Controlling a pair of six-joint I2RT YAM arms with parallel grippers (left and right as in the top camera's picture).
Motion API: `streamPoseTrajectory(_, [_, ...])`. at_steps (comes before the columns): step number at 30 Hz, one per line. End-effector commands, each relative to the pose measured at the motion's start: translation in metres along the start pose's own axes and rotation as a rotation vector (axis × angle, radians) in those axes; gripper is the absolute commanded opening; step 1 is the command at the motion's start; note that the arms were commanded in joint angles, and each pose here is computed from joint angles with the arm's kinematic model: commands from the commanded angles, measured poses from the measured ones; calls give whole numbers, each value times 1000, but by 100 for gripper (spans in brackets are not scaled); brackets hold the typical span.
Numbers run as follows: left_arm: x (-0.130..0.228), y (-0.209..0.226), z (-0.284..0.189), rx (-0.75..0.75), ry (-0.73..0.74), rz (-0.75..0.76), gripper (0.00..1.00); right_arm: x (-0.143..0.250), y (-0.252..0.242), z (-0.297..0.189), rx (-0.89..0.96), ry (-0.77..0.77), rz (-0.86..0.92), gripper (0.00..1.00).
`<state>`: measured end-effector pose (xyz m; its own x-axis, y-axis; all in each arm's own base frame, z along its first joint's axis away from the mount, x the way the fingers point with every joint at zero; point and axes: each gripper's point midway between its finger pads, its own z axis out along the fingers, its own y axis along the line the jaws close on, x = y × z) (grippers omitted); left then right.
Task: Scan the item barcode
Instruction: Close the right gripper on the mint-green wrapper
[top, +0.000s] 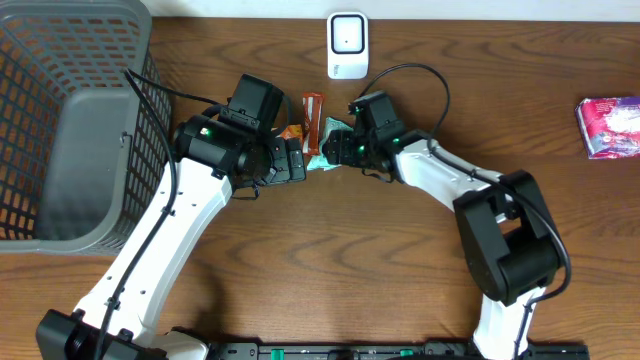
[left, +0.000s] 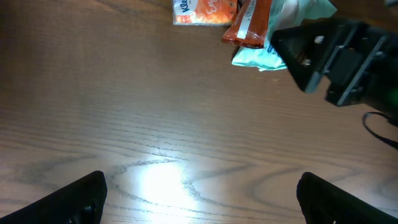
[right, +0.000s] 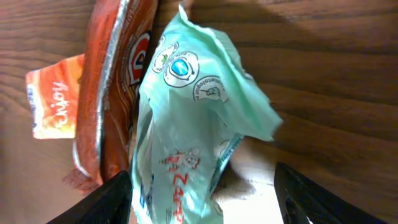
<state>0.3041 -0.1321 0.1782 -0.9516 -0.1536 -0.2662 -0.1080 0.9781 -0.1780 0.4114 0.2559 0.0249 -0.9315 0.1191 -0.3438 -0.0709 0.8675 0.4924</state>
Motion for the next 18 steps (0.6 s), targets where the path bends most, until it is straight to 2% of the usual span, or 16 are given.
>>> streamPoseTrajectory(1, [0,2,0,-9,2,3,98,-9,17,-20,-58,-27,-41,69])
streamPoseTrajectory(18, [0,2,0,-9,2,3,98,13,-19,23,85,6,56,61])
